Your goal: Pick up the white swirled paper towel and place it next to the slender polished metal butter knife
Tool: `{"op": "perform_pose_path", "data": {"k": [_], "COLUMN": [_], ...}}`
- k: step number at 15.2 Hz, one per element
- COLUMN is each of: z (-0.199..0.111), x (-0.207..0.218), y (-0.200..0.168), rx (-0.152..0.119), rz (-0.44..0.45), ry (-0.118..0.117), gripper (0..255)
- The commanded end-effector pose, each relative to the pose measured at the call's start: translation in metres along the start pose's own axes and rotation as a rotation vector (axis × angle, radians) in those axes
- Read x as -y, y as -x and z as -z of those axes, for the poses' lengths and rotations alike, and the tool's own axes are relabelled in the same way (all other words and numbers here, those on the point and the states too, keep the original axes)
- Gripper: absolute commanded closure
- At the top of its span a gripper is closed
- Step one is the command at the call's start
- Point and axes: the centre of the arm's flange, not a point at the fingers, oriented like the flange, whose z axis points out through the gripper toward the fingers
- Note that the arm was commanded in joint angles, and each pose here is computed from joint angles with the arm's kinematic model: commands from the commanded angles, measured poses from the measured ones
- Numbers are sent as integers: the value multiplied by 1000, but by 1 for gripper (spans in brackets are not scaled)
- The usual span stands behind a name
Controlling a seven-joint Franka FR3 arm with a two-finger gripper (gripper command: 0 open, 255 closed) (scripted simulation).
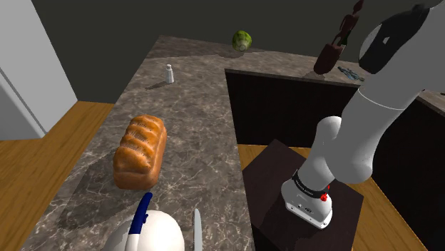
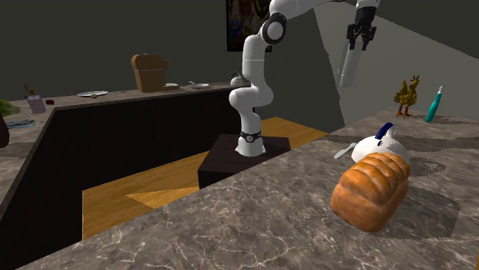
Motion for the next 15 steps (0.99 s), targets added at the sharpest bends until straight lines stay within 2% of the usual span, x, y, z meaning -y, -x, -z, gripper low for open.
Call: {"op": "perform_pose_path", "data": {"k": [1, 15], "z": [-4, -77], "x": [7, 11], "y": [1, 5], "rx": [-2, -2], "rz": [-17, -17], "ry": [-5, -5], "gripper": [255, 255]}}
